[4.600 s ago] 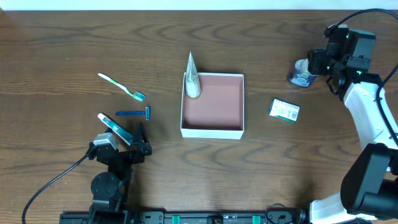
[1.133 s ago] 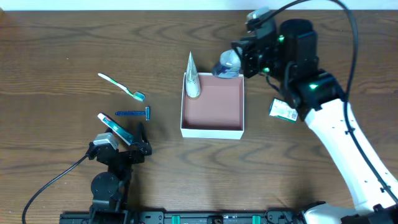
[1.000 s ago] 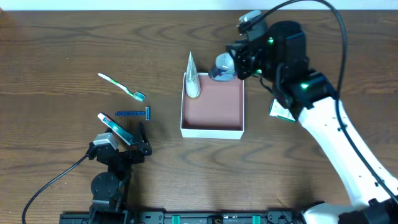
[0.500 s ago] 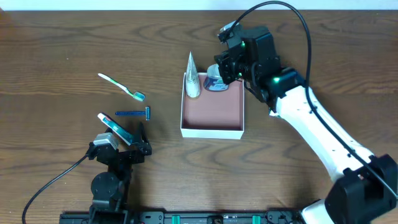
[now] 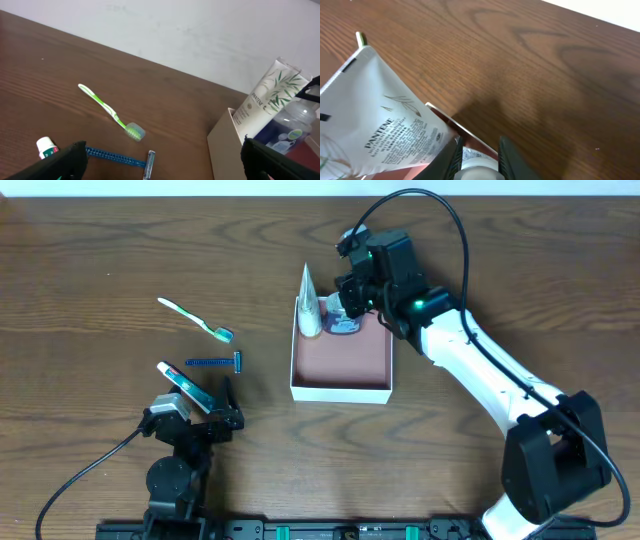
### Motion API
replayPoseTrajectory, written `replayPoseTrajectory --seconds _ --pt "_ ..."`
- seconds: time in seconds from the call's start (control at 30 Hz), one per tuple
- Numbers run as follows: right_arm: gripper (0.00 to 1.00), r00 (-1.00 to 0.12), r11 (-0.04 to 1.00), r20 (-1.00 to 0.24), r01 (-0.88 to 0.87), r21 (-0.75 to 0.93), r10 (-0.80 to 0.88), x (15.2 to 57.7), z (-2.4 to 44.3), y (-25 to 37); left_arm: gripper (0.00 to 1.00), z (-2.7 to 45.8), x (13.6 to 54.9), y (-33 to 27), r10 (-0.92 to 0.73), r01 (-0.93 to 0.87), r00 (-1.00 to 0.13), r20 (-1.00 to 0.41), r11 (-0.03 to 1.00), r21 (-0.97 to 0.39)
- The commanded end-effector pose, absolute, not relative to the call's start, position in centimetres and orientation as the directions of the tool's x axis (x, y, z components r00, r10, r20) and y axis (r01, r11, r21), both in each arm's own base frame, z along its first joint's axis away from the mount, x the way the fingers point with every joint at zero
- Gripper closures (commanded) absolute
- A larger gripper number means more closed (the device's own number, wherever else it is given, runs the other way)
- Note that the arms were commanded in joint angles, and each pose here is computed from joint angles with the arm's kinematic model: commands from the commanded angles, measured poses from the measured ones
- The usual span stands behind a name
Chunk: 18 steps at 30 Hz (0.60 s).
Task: Pack container
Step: 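Carry the soap pump into the box beside the tube and lower it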
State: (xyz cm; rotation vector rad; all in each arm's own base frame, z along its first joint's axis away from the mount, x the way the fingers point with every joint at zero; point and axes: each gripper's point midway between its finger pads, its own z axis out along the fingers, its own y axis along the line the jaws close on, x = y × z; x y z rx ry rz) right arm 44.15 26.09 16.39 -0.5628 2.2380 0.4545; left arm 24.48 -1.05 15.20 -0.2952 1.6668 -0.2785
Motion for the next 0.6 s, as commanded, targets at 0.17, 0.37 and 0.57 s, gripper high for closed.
replayPoseTrajectory --seconds 0.17,0.37,0.57 --pt "0.81 -0.581 0.825 -0.779 -0.544 0.154 -0.238 44.64 17.17 27.76 0.02 13.29 24.4 -0.7 -0.33 -0.064 -0.158 -0.931 0.944 -0.324" --pt "0.61 -0.579 0.826 -0.781 -0.542 0.152 -0.236 44.72 17.22 27.71 0.02 13.29 24.4 -0.7 -0.33 -0.064 -0.158 -0.931 0.944 -0.324" --pt "0.44 -0.579 0.826 -0.78 -0.543 0.152 -0.237 44.7 17.2 27.72 0.02 13.29 24.4 -0.7 -0.33 -0.064 -0.158 -0.931 0.944 -0.324"
